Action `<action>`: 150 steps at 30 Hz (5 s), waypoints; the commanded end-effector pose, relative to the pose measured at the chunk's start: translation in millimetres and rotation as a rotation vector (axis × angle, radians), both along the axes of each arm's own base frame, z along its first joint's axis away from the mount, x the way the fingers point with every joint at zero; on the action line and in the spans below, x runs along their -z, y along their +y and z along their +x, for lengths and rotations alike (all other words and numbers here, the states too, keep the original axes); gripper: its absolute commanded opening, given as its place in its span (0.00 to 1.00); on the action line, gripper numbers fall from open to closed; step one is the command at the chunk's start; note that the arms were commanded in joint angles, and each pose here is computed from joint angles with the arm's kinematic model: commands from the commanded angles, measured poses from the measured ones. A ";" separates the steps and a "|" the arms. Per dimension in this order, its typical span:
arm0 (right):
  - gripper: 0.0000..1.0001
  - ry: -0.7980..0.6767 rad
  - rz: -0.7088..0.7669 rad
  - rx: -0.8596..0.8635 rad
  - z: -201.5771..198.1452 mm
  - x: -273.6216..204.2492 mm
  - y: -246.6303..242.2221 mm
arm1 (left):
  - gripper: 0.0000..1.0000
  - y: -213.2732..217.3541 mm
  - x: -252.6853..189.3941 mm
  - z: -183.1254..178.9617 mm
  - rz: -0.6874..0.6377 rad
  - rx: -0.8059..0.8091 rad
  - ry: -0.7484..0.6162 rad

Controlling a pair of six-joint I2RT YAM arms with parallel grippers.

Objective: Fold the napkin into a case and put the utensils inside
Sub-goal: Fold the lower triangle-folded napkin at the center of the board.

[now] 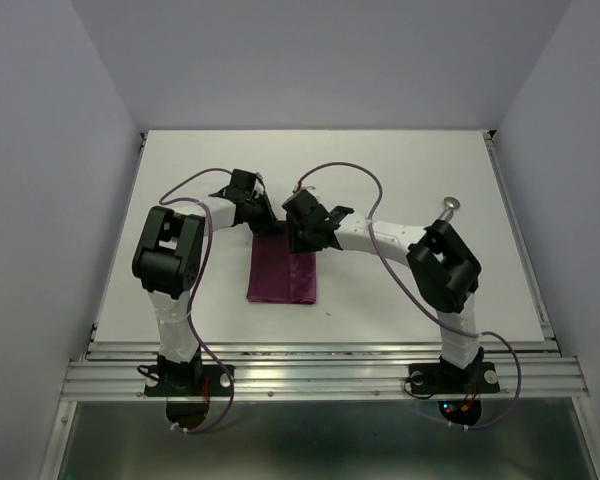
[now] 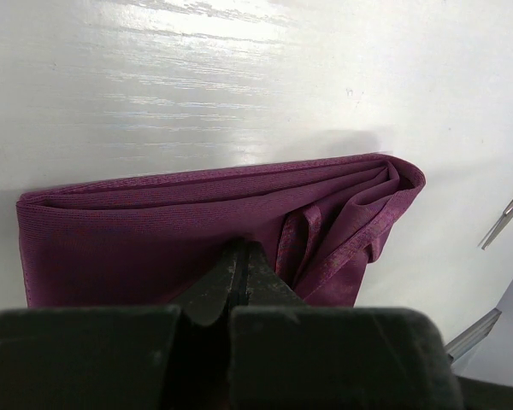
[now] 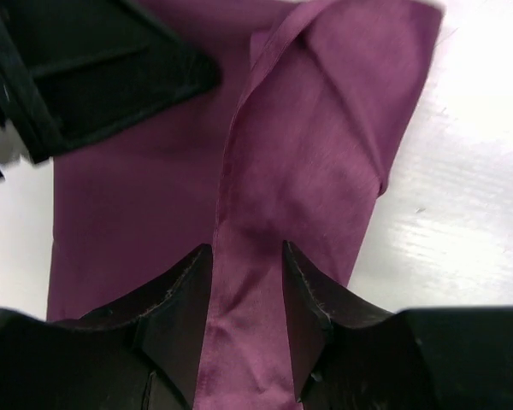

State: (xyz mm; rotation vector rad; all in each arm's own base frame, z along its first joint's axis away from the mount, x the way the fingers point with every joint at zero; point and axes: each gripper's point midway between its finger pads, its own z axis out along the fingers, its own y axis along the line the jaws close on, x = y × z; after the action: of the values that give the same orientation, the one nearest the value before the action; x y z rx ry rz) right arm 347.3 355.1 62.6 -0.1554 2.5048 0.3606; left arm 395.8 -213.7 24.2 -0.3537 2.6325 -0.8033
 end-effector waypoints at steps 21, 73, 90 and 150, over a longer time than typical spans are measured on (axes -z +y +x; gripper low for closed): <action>0.35 0.002 -0.133 0.014 -13.9 37.8 2.4 | 0.00 10.9 12.6 -18.5 0.057 -0.004 0.054; 0.46 -0.144 -0.016 0.106 21.7 -42.2 -2.3 | 0.00 12.2 2.2 -18.1 0.058 0.001 0.024; 0.02 -0.110 0.107 0.161 84.0 -36.5 -40.0 | 0.00 -9.4 -53.8 6.6 0.053 0.053 -0.110; 0.35 -0.039 0.210 0.068 105.3 -11.5 16.6 | 0.00 -19.3 -2.5 11.7 0.089 0.095 -0.019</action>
State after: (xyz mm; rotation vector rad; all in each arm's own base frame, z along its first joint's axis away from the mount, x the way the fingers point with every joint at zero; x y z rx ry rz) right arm 450.2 357.3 62.1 0.0145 2.4420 0.5383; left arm 406.2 -232.6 26.5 -0.2195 2.6756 -0.7259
